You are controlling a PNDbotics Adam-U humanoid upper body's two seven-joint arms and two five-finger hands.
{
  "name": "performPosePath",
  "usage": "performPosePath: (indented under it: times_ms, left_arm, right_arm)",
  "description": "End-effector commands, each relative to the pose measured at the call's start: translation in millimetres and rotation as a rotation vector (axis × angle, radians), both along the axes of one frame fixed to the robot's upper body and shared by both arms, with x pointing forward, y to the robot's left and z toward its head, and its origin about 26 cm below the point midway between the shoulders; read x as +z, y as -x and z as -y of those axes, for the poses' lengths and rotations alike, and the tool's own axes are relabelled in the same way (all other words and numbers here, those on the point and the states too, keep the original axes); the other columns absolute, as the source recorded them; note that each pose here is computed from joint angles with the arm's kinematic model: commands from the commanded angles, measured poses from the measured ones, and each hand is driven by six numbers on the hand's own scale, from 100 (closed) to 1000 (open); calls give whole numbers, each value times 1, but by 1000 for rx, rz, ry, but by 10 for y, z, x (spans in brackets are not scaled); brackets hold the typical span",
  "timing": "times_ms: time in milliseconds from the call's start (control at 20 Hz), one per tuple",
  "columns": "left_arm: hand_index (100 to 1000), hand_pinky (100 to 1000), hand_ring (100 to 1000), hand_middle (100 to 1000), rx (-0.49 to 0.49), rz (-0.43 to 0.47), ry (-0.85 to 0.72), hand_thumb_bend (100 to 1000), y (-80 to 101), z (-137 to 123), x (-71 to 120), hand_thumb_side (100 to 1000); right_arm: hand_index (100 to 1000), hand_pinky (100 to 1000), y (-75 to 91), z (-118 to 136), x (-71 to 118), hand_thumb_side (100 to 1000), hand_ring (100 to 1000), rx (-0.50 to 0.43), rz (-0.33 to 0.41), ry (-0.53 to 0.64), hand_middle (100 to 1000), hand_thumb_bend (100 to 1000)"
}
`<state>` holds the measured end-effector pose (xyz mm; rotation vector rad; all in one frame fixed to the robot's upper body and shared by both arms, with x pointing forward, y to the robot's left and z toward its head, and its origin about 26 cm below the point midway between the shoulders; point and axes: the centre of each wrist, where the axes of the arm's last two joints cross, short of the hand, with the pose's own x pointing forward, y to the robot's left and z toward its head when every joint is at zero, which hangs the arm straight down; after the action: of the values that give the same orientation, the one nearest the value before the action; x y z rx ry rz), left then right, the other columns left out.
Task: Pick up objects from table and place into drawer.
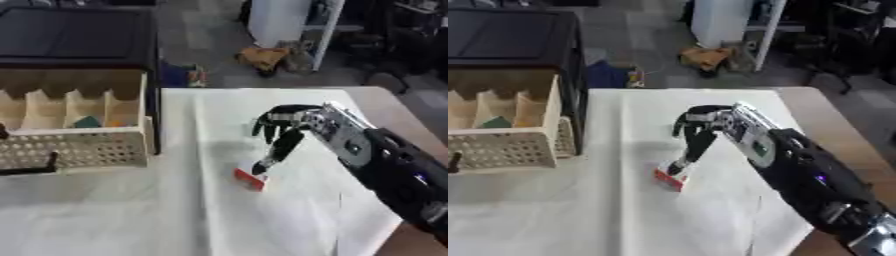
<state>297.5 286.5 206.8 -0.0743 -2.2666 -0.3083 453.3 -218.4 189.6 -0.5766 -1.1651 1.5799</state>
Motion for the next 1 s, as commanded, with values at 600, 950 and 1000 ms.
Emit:
performPosePath:
  times_ms: [600, 950, 1000]
  left_arm:
    - [724, 541, 527, 586, -12, -7, 2, 117, 7, 28, 68, 1000]
    - [721, 537, 525, 584, -11, -20, 8, 119, 3, 40, 69, 1000]
    - [720, 537, 525, 584, -11, -20, 8, 119, 3, 40, 70, 1000]
  right_arm:
    - [840, 733, 103, 194, -123, 451, 776, -94, 122, -40, 528, 734]
    - [812, 721, 136, 151, -149, 474, 764, -93, 166, -70, 509, 731]
    - [809, 720, 137, 148, -156, 476, 762, -94, 166, -73, 506, 742]
